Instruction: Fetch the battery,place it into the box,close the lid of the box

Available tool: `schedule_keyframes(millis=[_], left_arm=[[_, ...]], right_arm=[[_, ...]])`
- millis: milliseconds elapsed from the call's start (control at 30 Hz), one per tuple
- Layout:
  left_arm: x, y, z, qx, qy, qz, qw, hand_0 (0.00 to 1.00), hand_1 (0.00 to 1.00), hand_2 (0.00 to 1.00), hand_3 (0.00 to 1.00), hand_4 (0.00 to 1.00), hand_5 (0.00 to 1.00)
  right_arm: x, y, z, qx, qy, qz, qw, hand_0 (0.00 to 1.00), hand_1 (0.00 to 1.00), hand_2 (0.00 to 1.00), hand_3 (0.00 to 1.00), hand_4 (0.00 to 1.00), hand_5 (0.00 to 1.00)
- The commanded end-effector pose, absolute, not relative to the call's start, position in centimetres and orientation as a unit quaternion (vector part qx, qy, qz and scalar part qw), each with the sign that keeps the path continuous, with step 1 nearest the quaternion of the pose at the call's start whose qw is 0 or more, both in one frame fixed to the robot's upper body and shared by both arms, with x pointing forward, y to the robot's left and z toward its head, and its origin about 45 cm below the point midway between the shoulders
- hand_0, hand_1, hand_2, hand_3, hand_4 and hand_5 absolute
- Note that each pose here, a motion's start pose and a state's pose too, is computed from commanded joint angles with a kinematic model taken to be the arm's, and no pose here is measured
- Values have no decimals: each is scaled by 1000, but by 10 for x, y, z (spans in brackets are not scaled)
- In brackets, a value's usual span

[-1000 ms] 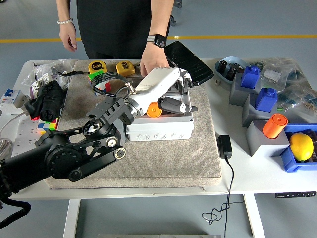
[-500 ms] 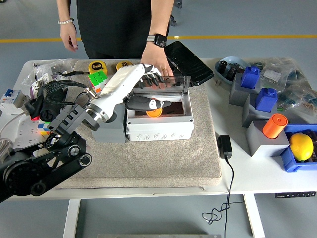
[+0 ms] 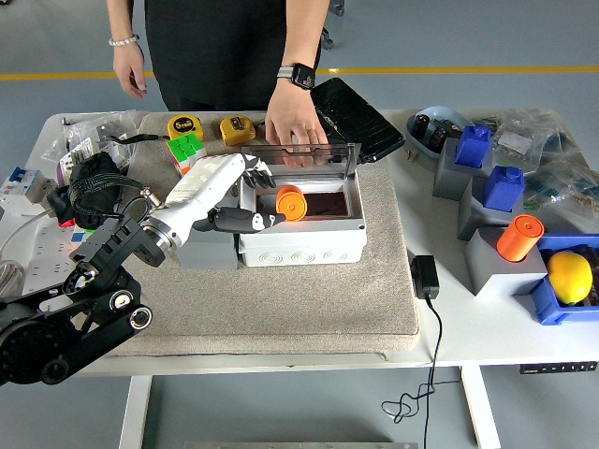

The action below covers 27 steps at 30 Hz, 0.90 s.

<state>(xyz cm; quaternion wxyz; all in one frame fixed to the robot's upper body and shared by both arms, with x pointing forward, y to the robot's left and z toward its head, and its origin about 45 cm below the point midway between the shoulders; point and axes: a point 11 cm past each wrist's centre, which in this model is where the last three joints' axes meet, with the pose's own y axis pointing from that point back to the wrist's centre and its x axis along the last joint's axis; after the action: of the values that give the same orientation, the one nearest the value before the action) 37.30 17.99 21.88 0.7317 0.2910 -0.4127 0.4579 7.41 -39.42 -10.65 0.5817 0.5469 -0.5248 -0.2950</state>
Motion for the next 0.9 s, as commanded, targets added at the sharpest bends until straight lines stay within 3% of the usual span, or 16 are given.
schedule_keyframes(millis=[500,900], left_arm=[[370,151,207,306,-394,424,756,320,561,575,534,926,371],[364,61,221,218,-358,400,815,322,565,590,548,930,380]], right_arm=[[74,-394,-106,548,-525,-295,581,590,601,564,553,918,436],[77,-390,-107,554,-520,-290,582,590,601,563,552,918,436]])
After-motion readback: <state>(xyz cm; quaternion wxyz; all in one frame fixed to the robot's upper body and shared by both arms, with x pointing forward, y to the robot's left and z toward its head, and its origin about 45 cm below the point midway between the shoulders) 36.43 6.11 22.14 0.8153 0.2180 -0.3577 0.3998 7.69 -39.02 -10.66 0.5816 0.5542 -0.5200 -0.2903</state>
